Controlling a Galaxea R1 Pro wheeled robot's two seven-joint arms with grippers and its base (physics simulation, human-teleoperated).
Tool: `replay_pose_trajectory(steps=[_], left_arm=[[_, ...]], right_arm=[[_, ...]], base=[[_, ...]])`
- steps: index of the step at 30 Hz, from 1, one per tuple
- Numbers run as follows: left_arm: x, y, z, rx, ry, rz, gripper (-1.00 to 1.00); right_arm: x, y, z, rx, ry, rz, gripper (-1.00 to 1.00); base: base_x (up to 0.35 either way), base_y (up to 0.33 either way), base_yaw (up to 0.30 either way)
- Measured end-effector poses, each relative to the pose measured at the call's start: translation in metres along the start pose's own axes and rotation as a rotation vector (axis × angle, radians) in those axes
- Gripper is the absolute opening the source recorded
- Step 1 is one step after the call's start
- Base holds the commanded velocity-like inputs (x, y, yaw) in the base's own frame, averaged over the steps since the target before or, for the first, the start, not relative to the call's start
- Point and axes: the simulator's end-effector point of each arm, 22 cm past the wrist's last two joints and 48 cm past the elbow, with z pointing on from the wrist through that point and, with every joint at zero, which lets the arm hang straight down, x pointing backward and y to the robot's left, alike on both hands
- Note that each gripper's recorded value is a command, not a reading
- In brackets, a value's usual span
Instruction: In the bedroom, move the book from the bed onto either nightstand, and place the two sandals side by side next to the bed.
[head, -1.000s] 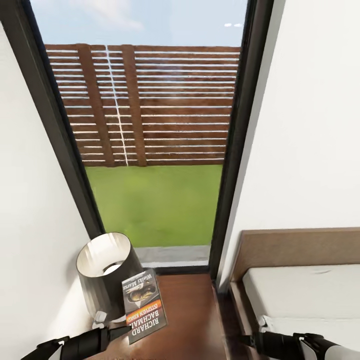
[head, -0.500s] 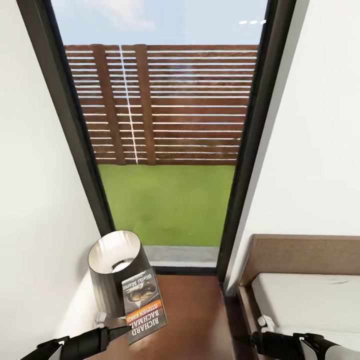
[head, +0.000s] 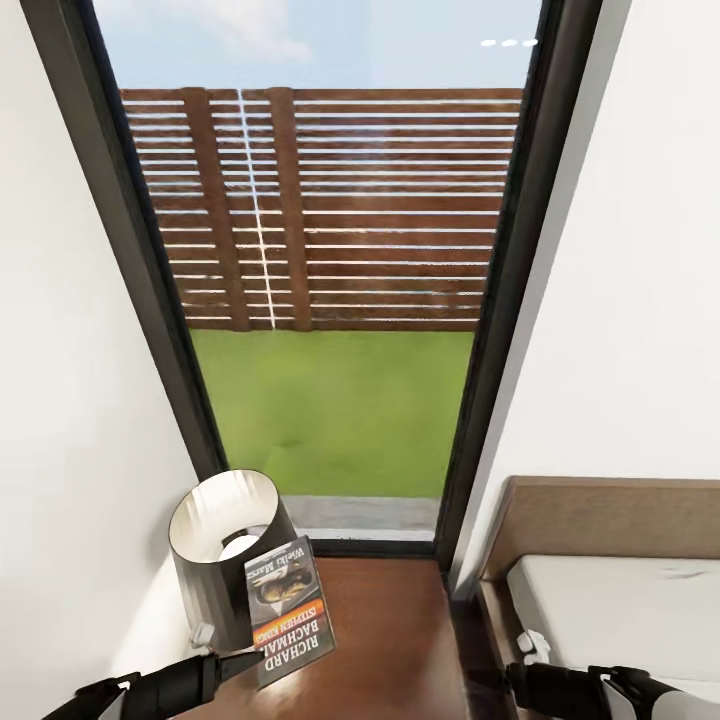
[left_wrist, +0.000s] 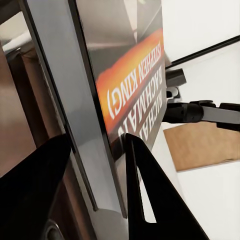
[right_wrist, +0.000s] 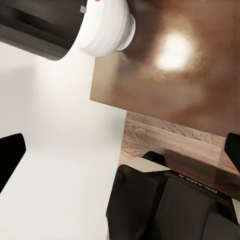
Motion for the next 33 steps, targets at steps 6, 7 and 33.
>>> replay_pose_trajectory(steps=[6,7,33], left_arm=[[0.012,0.017,0.034,-0.098,0.013,-0.012,-1.0],[0.012,0.022,0.039,-0.126,0.009,-0.015,-1.0],[0.031,0.011,0.096,-0.146,0.051,-0.005,-1.0]], right_arm=[[-0.001,-0.002,-0.003,0.001,-0.003,0.001,1.0],[-0.001,-0.002,-0.004,0.002,-0.003,0.001,1.0],[-0.138,0.111,-0.107,-0.375,0.014,0.134,1.0]], base=[[0.0,0.0,0.0],[0.0,0.0,0.0],[0.0,0.0,0.0]])
